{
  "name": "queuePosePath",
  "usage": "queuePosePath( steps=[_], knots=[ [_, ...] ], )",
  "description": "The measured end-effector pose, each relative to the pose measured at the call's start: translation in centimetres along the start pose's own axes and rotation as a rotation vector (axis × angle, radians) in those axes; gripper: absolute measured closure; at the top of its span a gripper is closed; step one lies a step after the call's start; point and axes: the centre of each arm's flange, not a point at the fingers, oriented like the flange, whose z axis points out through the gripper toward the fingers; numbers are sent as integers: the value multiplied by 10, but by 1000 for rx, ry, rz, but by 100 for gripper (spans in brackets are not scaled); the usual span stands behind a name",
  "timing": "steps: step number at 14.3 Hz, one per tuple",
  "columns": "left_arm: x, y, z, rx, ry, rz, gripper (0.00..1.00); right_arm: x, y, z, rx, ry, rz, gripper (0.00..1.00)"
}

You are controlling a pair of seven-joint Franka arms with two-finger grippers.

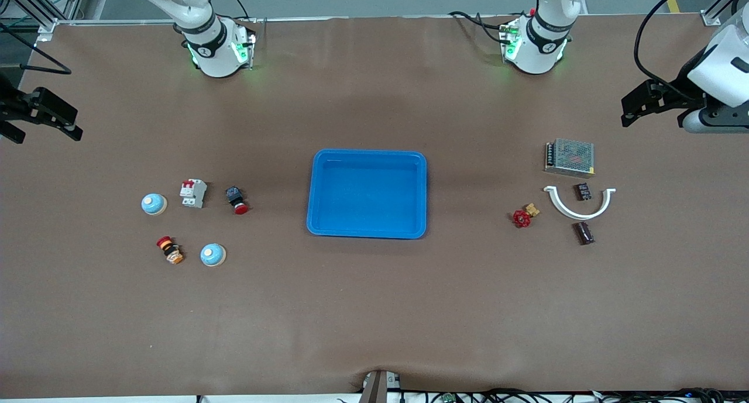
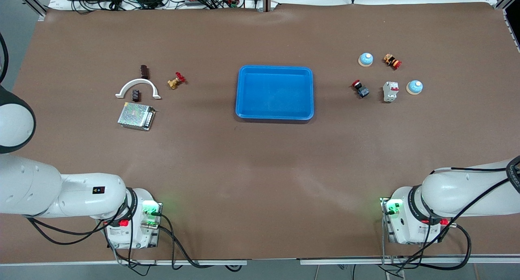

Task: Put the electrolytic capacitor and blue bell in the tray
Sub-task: 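Move the right gripper toward a blue bell while the left gripper reaches a capacitor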

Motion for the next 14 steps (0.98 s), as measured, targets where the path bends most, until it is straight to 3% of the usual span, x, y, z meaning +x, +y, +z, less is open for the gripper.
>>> queuePosePath(
  steps=[7, 11, 14],
  knots=[
    [2, -14, 16, 1, -60, -25, 0, 0, 0, 0, 0, 1, 0, 0],
    [10, -32, 57, 5, -133, -54, 0, 0, 0, 0, 0, 2, 1, 0],
    [15, -48, 92, 52, -123, -71, 0, 0, 0, 0, 0, 2, 1, 0]
  ],
)
